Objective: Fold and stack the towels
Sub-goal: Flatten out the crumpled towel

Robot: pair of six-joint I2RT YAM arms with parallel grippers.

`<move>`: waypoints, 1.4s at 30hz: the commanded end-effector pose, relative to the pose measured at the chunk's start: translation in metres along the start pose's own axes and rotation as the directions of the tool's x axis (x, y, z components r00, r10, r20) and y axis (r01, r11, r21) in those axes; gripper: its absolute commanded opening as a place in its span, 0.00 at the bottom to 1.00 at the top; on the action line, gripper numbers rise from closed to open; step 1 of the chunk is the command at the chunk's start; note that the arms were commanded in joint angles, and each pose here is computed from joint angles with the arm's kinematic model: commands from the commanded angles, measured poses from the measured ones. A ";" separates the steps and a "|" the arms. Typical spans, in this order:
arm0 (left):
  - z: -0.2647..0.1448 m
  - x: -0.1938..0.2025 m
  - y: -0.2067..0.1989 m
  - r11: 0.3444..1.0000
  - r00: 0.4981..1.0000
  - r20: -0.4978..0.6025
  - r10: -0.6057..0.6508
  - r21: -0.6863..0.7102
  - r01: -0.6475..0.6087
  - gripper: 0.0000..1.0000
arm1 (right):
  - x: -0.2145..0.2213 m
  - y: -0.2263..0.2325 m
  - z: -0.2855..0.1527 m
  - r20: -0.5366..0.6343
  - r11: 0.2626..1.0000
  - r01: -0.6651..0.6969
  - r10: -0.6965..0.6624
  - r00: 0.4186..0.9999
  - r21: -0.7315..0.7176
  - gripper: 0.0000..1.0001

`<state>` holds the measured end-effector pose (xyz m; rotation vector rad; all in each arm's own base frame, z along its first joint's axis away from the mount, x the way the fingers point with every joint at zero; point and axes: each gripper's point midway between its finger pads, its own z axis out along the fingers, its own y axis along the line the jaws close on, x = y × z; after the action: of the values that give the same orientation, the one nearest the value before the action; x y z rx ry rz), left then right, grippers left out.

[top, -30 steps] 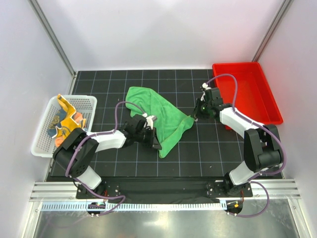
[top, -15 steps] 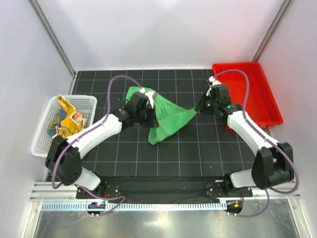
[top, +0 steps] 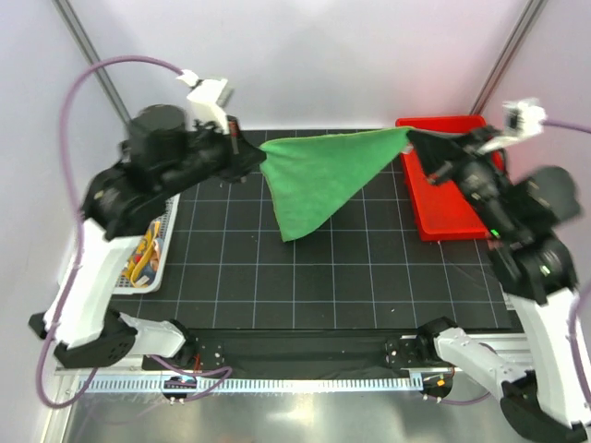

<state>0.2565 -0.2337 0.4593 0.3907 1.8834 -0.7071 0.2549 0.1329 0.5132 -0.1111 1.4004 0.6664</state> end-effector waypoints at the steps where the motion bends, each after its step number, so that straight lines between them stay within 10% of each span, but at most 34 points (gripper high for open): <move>1: -0.065 -0.031 -0.040 0.982 0.993 0.113 0.017 0.186 -0.038 0.00 | -0.053 0.037 -0.033 0.128 0.992 0.015 0.002 0.992 -0.127 0.01; 10: -0.092 -0.054 -0.057 0.962 0.974 0.228 0.000 0.267 -0.063 0.00 | -0.081 0.049 -0.063 0.200 0.990 0.006 0.023 0.979 -0.142 0.01; 19: 0.019 -0.016 0.013 0.997 0.994 0.073 0.077 -0.033 -0.075 0.00 | 0.001 -0.043 0.023 0.021 0.978 0.057 -0.062 0.998 0.199 0.01; 27: 0.102 -0.013 0.087 0.978 0.998 0.008 0.062 -0.200 -0.059 0.00 | 0.073 -0.074 0.097 -0.117 0.973 0.122 -0.101 0.988 0.197 0.01; 42: -0.060 -0.024 -0.006 0.971 0.958 0.252 0.138 0.156 -0.181 0.00 | 0.042 0.017 -0.043 -0.074 0.986 0.067 -0.079 0.994 -0.153 0.01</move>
<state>0.2574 -0.1918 0.4759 0.4456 1.6930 -0.6441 0.2420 0.1327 0.4708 -0.2288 1.4519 0.6057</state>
